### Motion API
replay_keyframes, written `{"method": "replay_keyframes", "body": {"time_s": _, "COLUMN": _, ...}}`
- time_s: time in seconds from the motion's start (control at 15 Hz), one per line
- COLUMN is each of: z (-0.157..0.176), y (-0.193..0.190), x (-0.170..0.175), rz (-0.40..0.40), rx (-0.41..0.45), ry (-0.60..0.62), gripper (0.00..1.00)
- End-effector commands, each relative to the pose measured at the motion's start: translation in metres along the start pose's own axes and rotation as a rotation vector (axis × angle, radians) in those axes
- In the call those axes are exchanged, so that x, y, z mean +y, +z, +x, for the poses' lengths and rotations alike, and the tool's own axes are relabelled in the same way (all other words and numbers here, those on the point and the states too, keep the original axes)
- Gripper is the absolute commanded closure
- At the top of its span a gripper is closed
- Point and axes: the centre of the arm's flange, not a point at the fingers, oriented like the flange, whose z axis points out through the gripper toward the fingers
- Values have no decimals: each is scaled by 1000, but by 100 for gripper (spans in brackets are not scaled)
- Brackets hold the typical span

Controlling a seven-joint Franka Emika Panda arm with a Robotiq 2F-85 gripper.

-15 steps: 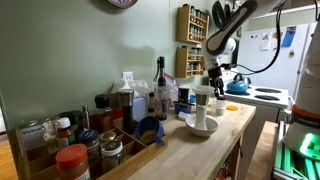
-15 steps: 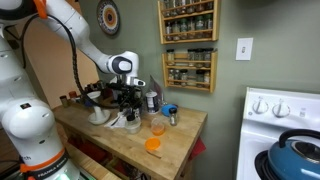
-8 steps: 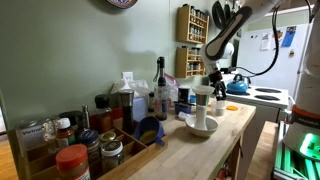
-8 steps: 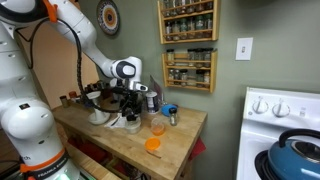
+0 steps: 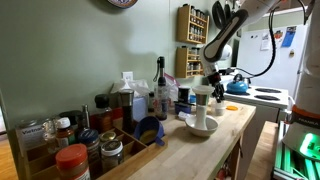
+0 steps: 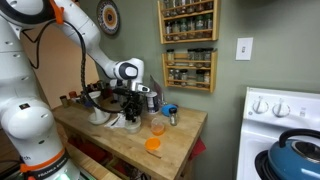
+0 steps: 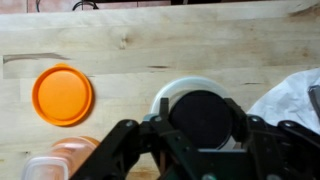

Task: Remove the jar from the clear bowl and put it on the counter

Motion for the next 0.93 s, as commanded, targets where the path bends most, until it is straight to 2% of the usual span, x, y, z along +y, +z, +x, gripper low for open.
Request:
{"method": "replay_keyframes", "body": {"time_s": 0.0, "z": 0, "y": -16, "x": 6, "rz": -6, "rx": 27, "ry": 38, "gripper": 69}}
{"method": "replay_keyframes", "body": {"time_s": 0.2, "z": -6, "y": -59, "x": 12, "rz": -33, "rx": 69, "ry": 25, "gripper": 69}}
{"method": "replay_keyframes", "body": {"time_s": 0.33, "z": -5, "y": -88, "x": 17, "rz": -89, "rx": 52, "ry": 10, "gripper": 69}}
{"method": "replay_keyframes", "body": {"time_s": 0.53, "z": -4, "y": -124, "x": 17, "rz": -127, "rx": 41, "ry": -32, "gripper": 69}}
{"method": "replay_keyframes", "body": {"time_s": 0.67, "z": 5, "y": -142, "x": 8, "rz": -105, "rx": 124, "ry": -52, "gripper": 69}}
{"method": "replay_keyframes", "body": {"time_s": 0.87, "z": 32, "y": -139, "x": -14, "rz": -92, "rx": 190, "ry": -75, "gripper": 69}}
